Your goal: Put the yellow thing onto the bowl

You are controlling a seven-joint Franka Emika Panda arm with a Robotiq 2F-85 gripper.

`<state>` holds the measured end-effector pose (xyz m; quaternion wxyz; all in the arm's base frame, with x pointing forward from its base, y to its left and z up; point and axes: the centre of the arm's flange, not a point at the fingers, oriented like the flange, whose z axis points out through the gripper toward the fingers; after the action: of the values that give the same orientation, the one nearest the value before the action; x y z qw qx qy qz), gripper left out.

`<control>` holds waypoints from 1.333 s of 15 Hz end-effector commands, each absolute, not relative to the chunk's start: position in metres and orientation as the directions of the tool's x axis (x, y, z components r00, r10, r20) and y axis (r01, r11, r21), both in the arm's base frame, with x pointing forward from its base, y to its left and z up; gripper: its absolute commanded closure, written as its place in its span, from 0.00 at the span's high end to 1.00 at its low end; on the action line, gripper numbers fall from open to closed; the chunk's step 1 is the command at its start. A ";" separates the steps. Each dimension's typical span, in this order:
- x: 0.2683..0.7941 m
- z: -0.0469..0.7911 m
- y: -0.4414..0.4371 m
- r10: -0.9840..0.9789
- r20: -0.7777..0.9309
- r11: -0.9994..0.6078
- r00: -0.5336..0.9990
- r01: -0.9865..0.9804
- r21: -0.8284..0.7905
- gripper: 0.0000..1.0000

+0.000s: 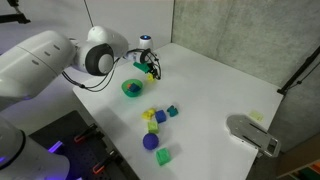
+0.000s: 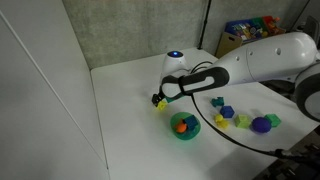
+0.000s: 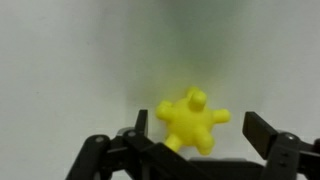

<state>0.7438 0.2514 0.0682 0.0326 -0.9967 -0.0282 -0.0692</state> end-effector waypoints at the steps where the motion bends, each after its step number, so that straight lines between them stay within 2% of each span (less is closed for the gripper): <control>1: 0.768 0.060 0.264 0.045 0.157 -0.998 0.987 0.051 -0.035 0.66; 5: 0.771 0.061 0.256 0.032 0.158 -0.999 0.987 0.036 -0.028 0.34; 6: 0.772 0.063 0.253 0.027 0.150 -0.999 0.988 0.031 -0.027 0.28; 7: 0.773 0.065 0.252 0.024 0.147 -0.999 0.989 0.028 -0.026 0.27; 11: 0.774 0.073 0.249 0.008 0.135 -1.000 0.991 0.011 -0.019 0.05; 13: 0.773 0.077 0.246 0.003 0.137 -1.000 0.991 0.005 -0.015 0.09; 15: 0.776 0.084 0.243 -0.004 0.147 -1.000 0.989 -0.002 -0.013 0.02; 20: 0.773 0.093 0.233 -0.014 0.143 -1.000 0.990 -0.013 -0.009 0.05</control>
<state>0.7613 0.2352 0.0829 0.0086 -0.9973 -0.0052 -0.0725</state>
